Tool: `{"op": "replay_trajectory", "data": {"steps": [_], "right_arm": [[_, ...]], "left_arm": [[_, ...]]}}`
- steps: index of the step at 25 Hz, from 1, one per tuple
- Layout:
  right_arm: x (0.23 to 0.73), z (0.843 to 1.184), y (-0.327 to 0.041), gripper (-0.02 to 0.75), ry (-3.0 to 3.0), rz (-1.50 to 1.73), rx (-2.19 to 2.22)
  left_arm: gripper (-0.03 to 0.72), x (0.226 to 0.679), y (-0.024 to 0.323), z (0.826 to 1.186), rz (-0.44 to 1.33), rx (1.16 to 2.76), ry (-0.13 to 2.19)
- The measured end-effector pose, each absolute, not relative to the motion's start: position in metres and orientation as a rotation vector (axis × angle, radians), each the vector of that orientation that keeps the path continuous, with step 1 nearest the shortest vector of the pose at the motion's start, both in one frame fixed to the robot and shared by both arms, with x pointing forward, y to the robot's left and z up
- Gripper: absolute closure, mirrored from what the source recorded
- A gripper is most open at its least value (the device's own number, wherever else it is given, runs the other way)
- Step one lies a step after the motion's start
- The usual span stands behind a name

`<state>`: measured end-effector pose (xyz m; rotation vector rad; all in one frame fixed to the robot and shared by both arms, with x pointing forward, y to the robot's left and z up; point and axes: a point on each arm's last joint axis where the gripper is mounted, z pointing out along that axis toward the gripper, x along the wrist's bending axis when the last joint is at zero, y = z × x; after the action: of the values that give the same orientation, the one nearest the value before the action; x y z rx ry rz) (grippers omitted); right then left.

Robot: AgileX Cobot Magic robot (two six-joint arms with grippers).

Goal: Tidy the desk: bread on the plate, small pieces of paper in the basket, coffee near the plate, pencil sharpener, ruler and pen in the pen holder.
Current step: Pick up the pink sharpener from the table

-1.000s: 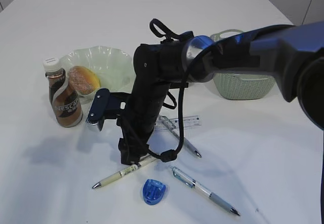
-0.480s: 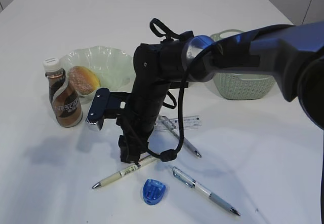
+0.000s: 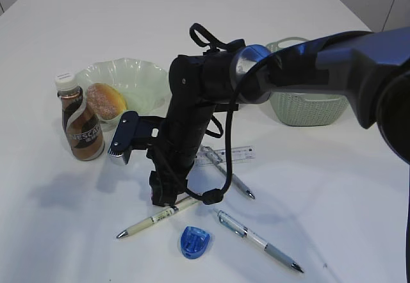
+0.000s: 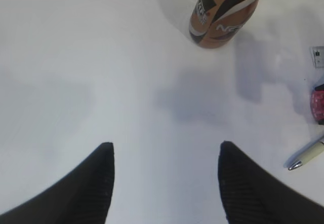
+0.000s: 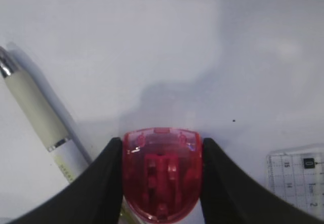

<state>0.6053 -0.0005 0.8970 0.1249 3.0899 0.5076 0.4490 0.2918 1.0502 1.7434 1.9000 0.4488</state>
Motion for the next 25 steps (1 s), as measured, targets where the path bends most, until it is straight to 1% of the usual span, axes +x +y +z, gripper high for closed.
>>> {"op": "replay_trajectory", "data": {"steps": [6,12,15,17,18,19,21,25], "right_arm": [[0.605,0.905,0.000,0.401,3.076,0.526,0.125],[0.605,0.938,0.006,0.402,3.036,0.673,0.164],[0.609,0.961,0.015,0.402,2.994,0.789,0.175],[0.610,0.964,0.016,0.402,2.988,0.804,0.177],[0.614,0.985,0.023,0.402,2.936,0.917,0.188],[0.614,0.986,0.023,0.402,2.932,0.920,0.186],[0.617,1.006,0.029,0.402,2.877,1.013,0.185],[0.623,1.023,0.031,0.402,2.814,1.079,0.219]], "left_arm": [[0.235,0.449,0.292,1.050,0.447,1.745,1.901],[0.235,0.449,0.292,1.050,0.447,1.744,1.901],[0.235,0.449,0.292,1.050,0.447,1.744,1.901],[0.235,0.449,0.292,1.050,0.447,1.744,1.901],[0.235,0.449,0.292,1.050,0.447,1.744,1.901],[0.235,0.449,0.292,1.050,0.447,1.744,1.901],[0.238,0.449,0.292,1.050,0.447,1.744,1.901],[0.240,0.449,0.292,1.050,0.447,1.744,1.901]]}}
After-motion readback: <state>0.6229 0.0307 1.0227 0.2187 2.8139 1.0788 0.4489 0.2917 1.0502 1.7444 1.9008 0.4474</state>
